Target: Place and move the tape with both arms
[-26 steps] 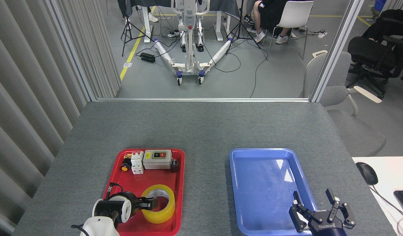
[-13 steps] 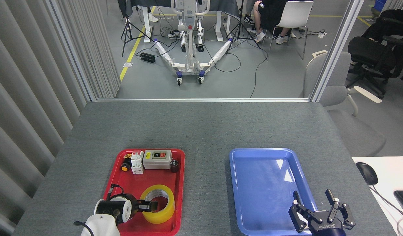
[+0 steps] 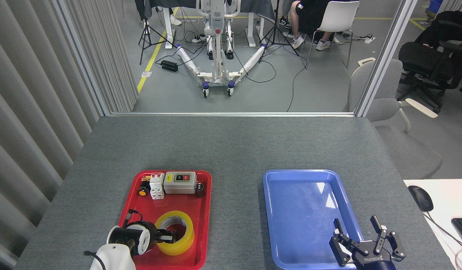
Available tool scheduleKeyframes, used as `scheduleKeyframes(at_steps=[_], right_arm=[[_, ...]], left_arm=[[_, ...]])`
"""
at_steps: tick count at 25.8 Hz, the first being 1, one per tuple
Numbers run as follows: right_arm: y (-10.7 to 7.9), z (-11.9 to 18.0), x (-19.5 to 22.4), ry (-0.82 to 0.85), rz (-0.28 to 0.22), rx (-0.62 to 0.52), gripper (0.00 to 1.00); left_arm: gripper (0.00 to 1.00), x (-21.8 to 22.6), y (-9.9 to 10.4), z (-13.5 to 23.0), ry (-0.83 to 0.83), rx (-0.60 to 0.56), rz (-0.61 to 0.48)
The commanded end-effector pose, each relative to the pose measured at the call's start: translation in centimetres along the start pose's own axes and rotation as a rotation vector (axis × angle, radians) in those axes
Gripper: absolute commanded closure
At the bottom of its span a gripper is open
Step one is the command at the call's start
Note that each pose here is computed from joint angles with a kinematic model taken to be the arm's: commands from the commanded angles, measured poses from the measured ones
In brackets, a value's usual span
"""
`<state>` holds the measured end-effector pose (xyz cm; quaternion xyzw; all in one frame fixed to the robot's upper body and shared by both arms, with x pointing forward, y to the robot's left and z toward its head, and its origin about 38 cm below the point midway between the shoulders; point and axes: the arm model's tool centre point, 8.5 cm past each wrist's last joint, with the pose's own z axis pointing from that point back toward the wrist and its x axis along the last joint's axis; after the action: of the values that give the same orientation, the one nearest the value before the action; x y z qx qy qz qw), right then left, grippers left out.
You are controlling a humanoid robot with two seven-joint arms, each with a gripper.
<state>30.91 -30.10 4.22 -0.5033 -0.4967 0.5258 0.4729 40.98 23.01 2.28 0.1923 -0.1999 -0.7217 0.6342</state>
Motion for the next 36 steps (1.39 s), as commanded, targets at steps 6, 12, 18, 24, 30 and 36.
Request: scheduleKeyframes(at_steps=[6,12,18,24,30,36], right_arm=[[-0.5,-0.1,-0.5,0.084,0.012,-0.018,0.00],[-0.5,-0.1,-0.6,0.093,0.015,-0.017,0.00],[-0.4,0.0,-0.7,0.111,0.017,-0.014,0.00],[-0.5,-0.4,0.6,0.062,0.018,-0.026,0.00],[-3.3,-3.1,0.6,-0.012,0.036,-0.099,0.00],[-4.2,-3.1,1.5,-0.234,-0.136,-0.128,0.00]], left_arm=[[1.00,1.3,0.7,1.4,-0.220,0.026,0.103],[1.00,1.3,2.0,3.8,-0.450,0.237,0.487],[1.00,3.3,0.9,7.1,-0.784,0.300,0.674],[1.00,10.2,-0.6,10.1,-1.108,0.268,0.672],[1.00,14.5,-3.4,10.4,-1.341,0.231,0.595],[1.00,16.0,-4.4,9.9,-1.370,0.190,0.572]])
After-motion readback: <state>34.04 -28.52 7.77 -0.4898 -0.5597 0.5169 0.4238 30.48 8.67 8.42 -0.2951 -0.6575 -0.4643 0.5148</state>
